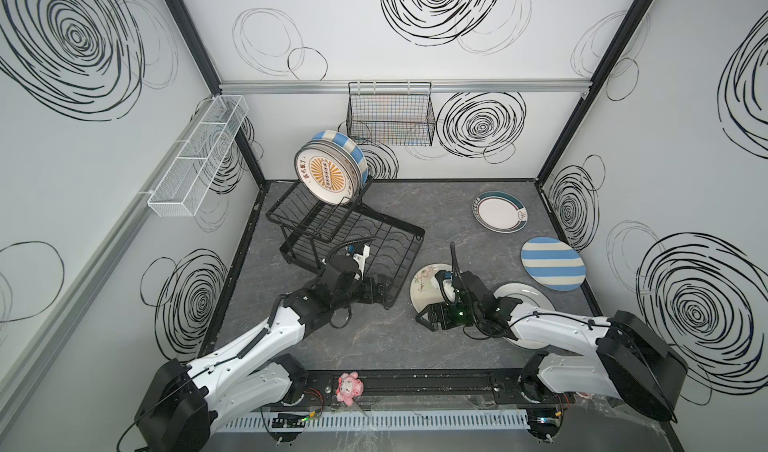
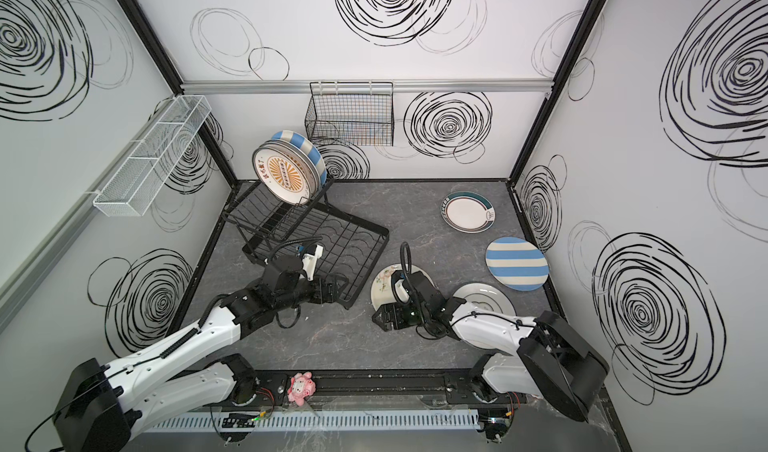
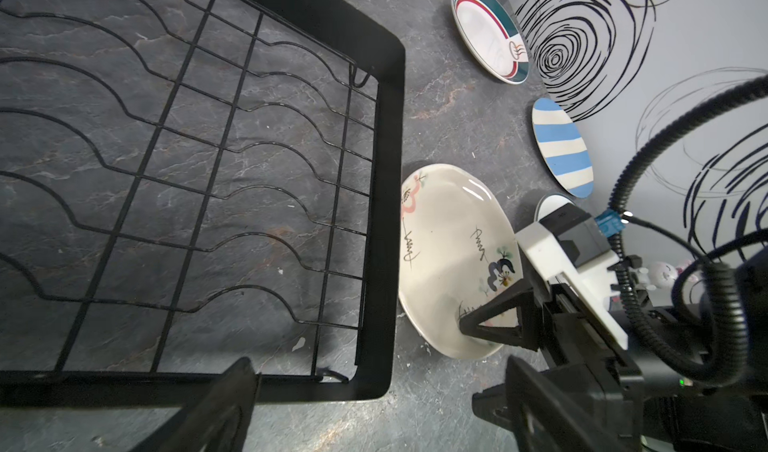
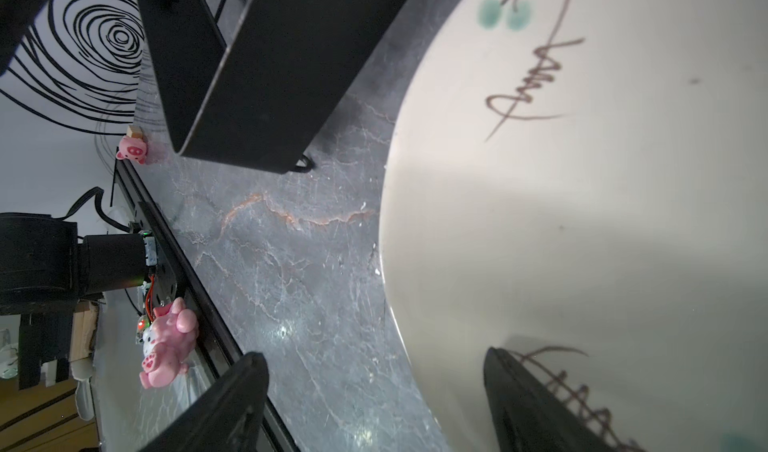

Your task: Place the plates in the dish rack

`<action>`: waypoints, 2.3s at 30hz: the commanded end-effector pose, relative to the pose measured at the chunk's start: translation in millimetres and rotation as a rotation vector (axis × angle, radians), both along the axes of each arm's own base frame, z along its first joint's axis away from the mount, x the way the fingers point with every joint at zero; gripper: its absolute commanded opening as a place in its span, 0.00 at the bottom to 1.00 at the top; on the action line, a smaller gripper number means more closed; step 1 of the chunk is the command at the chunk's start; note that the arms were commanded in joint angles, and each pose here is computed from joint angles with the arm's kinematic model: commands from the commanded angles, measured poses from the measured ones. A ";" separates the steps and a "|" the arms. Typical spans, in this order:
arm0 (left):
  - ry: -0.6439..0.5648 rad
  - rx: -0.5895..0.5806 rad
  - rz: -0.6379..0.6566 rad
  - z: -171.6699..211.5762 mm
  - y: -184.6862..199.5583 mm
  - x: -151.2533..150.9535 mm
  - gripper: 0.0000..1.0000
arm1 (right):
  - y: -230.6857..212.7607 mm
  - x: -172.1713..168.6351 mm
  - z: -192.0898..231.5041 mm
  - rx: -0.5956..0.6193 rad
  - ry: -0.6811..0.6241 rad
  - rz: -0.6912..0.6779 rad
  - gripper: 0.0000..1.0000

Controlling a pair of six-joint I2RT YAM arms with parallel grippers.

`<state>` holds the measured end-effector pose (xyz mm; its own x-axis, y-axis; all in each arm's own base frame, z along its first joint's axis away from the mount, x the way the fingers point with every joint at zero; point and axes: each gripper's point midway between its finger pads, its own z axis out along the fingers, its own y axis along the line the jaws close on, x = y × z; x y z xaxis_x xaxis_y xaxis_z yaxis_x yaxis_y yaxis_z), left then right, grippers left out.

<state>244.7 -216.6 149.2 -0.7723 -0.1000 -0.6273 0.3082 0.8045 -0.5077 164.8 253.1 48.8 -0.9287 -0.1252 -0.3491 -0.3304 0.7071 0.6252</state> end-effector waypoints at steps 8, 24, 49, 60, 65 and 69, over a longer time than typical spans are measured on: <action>-0.115 0.006 -0.078 34.6 -46.9 9.9 0.96 | -60.1 -4.5 -0.7 -0.171 0.104 -0.238 0.86; -0.104 0.074 -0.205 13.9 -129.4 29.8 0.96 | -137.7 5.5 14.4 -0.100 0.078 -0.681 0.81; -0.066 0.157 -0.250 -10.7 -154.5 41.4 0.96 | -122.4 12.8 -17.8 0.017 0.108 -0.680 0.79; -0.049 0.152 -0.249 -14.2 -154.0 40.2 0.96 | -123.9 16.3 -13.6 0.018 0.105 -0.675 0.77; -0.045 0.161 -0.245 -16.7 -152.3 42.3 0.96 | -124.5 16.0 -14.1 0.022 0.107 -0.677 0.75; -0.047 0.158 -0.250 -15.4 -152.9 42.1 0.96 | -124.1 19.0 -14.6 0.040 0.098 -0.685 0.73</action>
<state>280.5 -365.4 127.1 -0.7432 0.1937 -0.6404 0.5163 0.7748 -0.3648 180.3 129.2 33.9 -0.8310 0.4990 -0.2459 0.2424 0.7226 0.6473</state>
